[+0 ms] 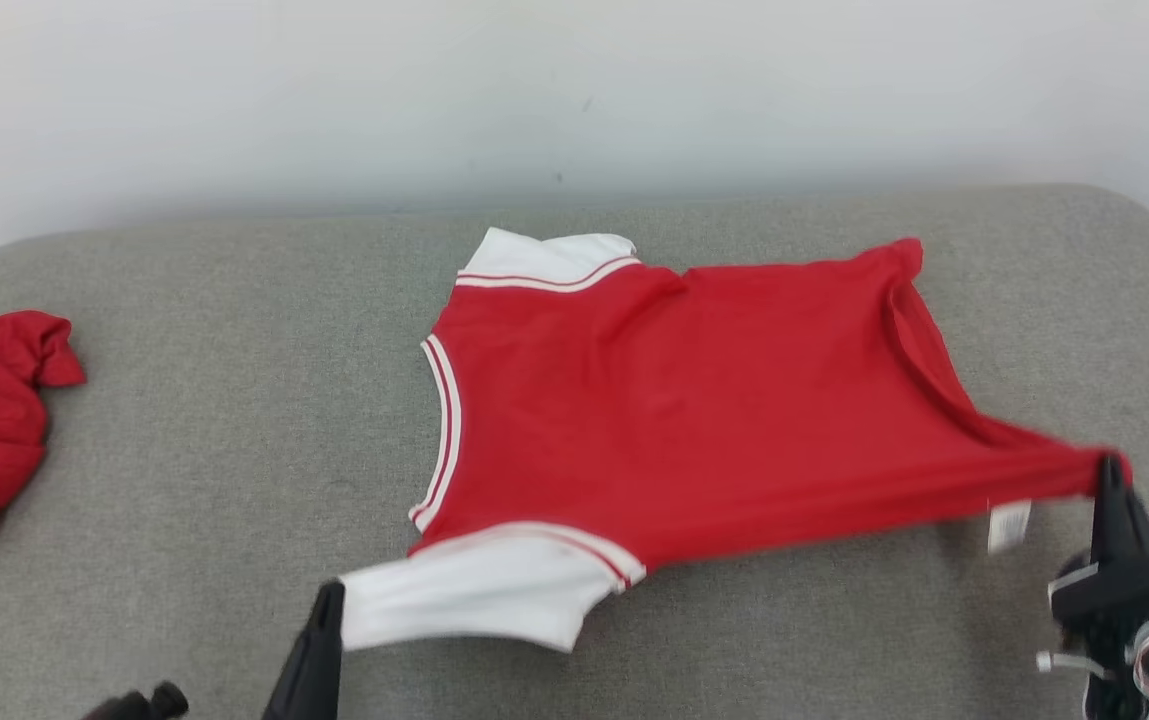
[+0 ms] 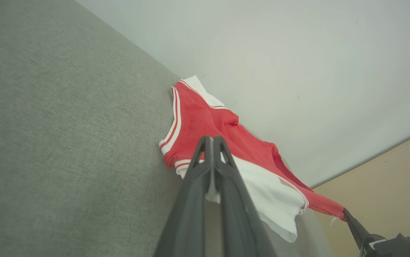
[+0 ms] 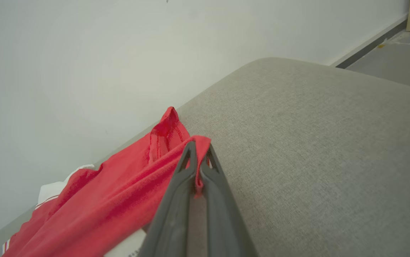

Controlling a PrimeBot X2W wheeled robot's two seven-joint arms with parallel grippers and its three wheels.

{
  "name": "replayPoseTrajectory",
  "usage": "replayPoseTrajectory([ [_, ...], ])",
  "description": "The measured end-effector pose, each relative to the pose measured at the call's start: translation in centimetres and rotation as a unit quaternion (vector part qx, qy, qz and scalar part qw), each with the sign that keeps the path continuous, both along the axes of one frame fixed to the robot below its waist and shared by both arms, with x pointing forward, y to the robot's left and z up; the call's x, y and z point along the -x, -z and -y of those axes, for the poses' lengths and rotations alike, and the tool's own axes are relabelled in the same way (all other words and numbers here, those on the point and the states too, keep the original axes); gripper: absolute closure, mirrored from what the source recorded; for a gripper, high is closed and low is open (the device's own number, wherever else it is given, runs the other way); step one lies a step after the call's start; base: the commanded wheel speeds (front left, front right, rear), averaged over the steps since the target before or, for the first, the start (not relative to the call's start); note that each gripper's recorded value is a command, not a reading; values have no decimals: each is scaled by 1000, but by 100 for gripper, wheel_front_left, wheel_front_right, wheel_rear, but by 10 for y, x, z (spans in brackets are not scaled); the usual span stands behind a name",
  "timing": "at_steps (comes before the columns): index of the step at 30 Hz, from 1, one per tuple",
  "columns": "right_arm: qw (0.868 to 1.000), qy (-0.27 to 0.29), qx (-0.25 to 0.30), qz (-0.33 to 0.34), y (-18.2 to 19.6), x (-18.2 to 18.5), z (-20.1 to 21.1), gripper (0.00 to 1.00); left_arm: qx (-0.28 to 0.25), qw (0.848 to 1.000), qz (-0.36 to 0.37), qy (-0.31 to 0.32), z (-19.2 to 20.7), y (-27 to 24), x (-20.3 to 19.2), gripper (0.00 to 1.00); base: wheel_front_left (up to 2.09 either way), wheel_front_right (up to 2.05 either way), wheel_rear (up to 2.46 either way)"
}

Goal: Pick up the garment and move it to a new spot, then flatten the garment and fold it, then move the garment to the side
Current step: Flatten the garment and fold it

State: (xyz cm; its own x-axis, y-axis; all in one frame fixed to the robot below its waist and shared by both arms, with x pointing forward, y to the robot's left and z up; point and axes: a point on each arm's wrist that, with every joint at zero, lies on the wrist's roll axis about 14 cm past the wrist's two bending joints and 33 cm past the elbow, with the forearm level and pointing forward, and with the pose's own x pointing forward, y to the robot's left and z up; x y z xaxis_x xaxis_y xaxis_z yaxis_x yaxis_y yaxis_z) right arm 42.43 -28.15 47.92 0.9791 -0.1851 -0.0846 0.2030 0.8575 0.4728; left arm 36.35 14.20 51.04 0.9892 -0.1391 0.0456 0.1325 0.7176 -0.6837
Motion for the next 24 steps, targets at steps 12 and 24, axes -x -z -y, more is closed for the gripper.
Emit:
replayPoseTrajectory([
  [12,994,31,-26,-100,52,65,-2,100,-34,992,-120,17,0,57,44,100,0,0,0],
  [24,991,30,-12,-133,53,89,7,100,-42,983,-175,38,4,73,66,100,0,0,0],
])
